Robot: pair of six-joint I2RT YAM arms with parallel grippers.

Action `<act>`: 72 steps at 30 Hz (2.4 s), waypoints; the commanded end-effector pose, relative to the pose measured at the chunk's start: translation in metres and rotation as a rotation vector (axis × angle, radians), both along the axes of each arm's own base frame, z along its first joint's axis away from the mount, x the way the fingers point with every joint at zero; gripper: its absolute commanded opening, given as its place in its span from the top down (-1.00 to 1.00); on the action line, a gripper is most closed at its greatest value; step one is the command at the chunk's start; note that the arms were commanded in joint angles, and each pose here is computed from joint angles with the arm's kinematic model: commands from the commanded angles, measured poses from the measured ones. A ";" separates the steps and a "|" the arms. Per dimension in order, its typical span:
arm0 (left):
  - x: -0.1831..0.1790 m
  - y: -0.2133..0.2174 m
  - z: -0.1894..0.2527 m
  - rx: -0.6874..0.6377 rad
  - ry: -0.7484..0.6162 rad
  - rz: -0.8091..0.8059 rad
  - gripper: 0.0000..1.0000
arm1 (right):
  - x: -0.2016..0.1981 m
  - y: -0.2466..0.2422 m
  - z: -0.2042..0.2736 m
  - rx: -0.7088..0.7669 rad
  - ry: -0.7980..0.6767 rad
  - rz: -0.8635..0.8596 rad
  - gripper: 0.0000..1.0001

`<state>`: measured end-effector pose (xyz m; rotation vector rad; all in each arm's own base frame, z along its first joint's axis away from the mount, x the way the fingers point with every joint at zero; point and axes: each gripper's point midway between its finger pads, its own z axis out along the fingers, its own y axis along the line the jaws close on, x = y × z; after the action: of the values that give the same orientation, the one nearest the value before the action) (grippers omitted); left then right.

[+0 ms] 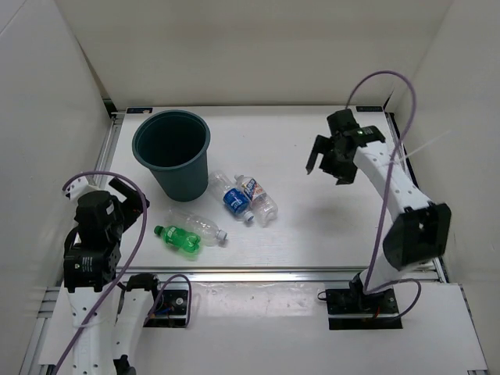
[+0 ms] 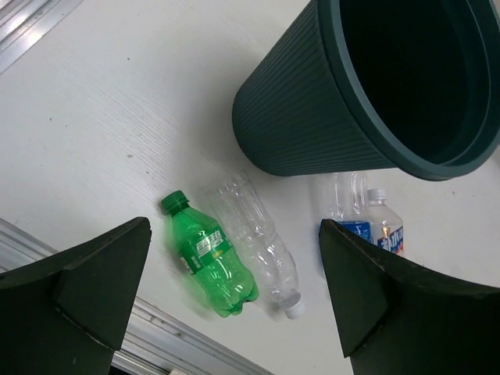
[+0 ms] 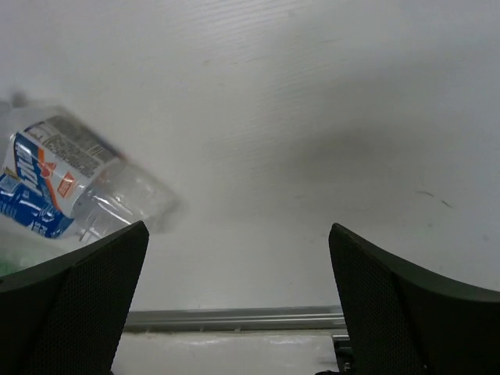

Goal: Put the plastic bottles in the bin

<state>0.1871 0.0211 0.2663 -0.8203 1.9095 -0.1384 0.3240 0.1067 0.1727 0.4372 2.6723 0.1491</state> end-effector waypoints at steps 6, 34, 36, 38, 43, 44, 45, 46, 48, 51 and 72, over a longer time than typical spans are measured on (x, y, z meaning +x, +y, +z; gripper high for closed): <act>0.018 0.015 -0.002 0.051 0.035 0.064 -0.98 | 0.042 0.118 -0.019 0.277 0.050 0.521 -1.00; 0.010 0.014 -0.019 0.046 0.162 0.061 -0.98 | 0.018 0.211 -0.144 0.397 0.317 0.592 -1.00; 0.009 0.014 -0.016 0.046 0.159 0.061 -0.98 | 0.015 0.205 -0.157 0.366 0.342 0.567 -0.77; 0.009 0.014 -0.013 0.054 0.153 0.056 -0.98 | 0.018 0.192 -0.161 0.351 0.351 0.526 -0.60; 0.008 0.014 -0.011 0.054 0.144 0.056 -0.98 | 0.044 0.176 -0.112 0.357 0.231 0.485 -0.10; 0.008 0.014 -0.011 0.054 0.144 0.056 -0.98 | 0.052 0.178 -0.092 0.394 0.192 0.483 -0.06; 0.006 0.014 -0.009 0.054 0.133 0.056 -0.98 | 0.064 0.187 -0.062 0.428 0.119 0.491 -0.03; 0.006 0.014 -0.009 0.054 0.133 0.056 -0.98 | 0.070 0.192 -0.026 0.461 0.043 0.508 -0.03; 0.007 0.014 -0.005 0.043 0.105 0.064 -0.98 | 0.084 0.202 0.026 0.507 -0.089 0.531 -0.03; 0.002 0.013 -0.013 -0.033 0.079 0.126 -0.98 | 0.104 0.220 0.128 0.621 -0.337 0.575 -0.03; 0.008 -0.002 -0.014 -0.071 0.154 0.049 -1.00 | 0.059 0.379 0.272 0.656 -1.001 0.790 -1.00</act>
<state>0.1926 0.0252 0.2359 -1.0219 2.0105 -0.0875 0.3674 0.5410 0.3678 -0.5579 1.7445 1.2963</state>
